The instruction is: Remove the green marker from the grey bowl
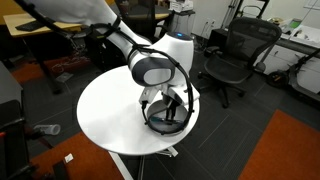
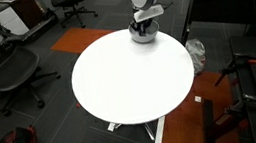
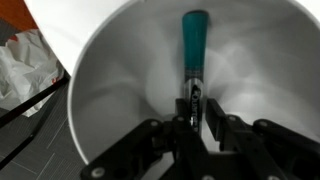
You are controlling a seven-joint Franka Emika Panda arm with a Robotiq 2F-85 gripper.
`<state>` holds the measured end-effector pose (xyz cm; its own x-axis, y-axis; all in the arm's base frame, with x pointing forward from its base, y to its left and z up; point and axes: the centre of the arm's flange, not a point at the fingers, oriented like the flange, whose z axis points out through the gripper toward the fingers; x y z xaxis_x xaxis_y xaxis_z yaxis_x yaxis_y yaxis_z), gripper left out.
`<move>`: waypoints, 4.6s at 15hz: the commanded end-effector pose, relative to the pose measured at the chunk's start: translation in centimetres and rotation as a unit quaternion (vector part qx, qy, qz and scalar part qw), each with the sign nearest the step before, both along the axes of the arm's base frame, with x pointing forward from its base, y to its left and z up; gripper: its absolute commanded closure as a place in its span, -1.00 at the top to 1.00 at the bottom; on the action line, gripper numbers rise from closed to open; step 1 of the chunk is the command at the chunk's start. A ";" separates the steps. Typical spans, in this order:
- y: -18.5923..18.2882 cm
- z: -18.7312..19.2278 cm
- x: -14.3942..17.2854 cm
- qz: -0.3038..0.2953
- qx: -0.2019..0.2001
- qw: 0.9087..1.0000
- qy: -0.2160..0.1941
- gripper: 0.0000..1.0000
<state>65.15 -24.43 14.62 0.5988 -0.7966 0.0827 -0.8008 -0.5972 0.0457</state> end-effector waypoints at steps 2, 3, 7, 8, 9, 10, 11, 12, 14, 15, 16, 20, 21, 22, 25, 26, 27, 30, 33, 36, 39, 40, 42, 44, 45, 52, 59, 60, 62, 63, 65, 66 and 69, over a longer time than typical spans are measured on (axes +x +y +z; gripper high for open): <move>-0.3 0.8 0.3 -0.002 0.007 1.000 -0.014 -0.94; -0.3 1.2 0.1 0.000 0.005 1.000 -0.014 -0.91; -0.5 4.1 -1.0 0.002 0.001 1.000 -0.023 -0.91; -0.6 4.9 -1.2 0.000 -0.001 1.000 -0.026 -0.91; -0.8 6.0 -1.5 -0.001 -0.002 1.000 -0.031 -0.91; -0.8 6.8 -1.8 -0.001 -0.001 0.999 -0.036 -0.91; -0.7 7.8 -2.1 -0.001 0.000 0.999 -0.036 -0.91; -0.6 8.8 -2.5 0.002 0.003 0.999 -0.038 -0.91; -0.2 10.8 -3.3 0.010 0.008 0.999 -0.041 -0.91; 0.1 11.9 -3.8 0.013 0.011 0.999 -0.044 -0.91; 0.4 12.9 -4.3 0.018 0.012 0.999 -0.045 -0.91; 2.9 16.6 -7.3 0.029 0.021 0.998 -0.046 -0.91; 3.8 17.6 -8.2 0.031 0.027 0.998 -0.047 -0.91; 4.7 18.3 -8.9 0.032 0.028 0.998 -0.045 -0.91; 8.0 20.5 -11.3 0.047 0.041 0.997 -0.035 -0.91; 9.1 21.1 -11.9 0.053 0.046 0.997 -0.031 -0.91; 10.5 21.7 -12.4 0.060 0.046 0.997 -0.026 -0.91; 14.8 22.9 -13.6 0.067 0.047 0.997 -0.006 -0.91; 18.7 23.0 -14.6 0.061 0.042 0.997 0.005 -0.91; 22.2 22.3 -15.6 0.057 0.045 0.997 0.007 -0.91; 24.6 20.7 -16.4 0.042 0.039 0.998 -0.004 -0.91; 25.3 19.9 -16.5 0.034 0.036 0.999 -0.013 -0.91; 26.3 18.4 -16.5 0.022 0.037 0.998 -0.036 -0.91; 27.3 16.7 -16.4 0.014 0.033 0.998 -0.053 -0.91; 27.7 16.0 -16.5 0.013 0.031 0.998 -0.059 -0.91; 29.3 10.9 -15.8 -0.004 0.023 0.998 -0.066 -0.91; 29.0 5.3 -15.0 -0.017 0.028 0.998 -0.054 -0.91; 29.0 4.5 -14.9 -0.018 0.029 0.998 -0.049 -0.91; 29.1 3.3 -14.7 -0.020 0.032 0.998 -0.043 -0.91; 29.3 2.7 -14.5 -0.021 0.034 0.998 -0.041 -0.91; 29.5 1.9 -14.4 -0.026 0.038 0.998 -0.036 -0.91; 29.6 1.6 -14.3 -0.029 0.039 0.998 -0.034 -0.91; 29.8 0.9 -14.0 -0.038 0.042 0.998 -0.028 -0.91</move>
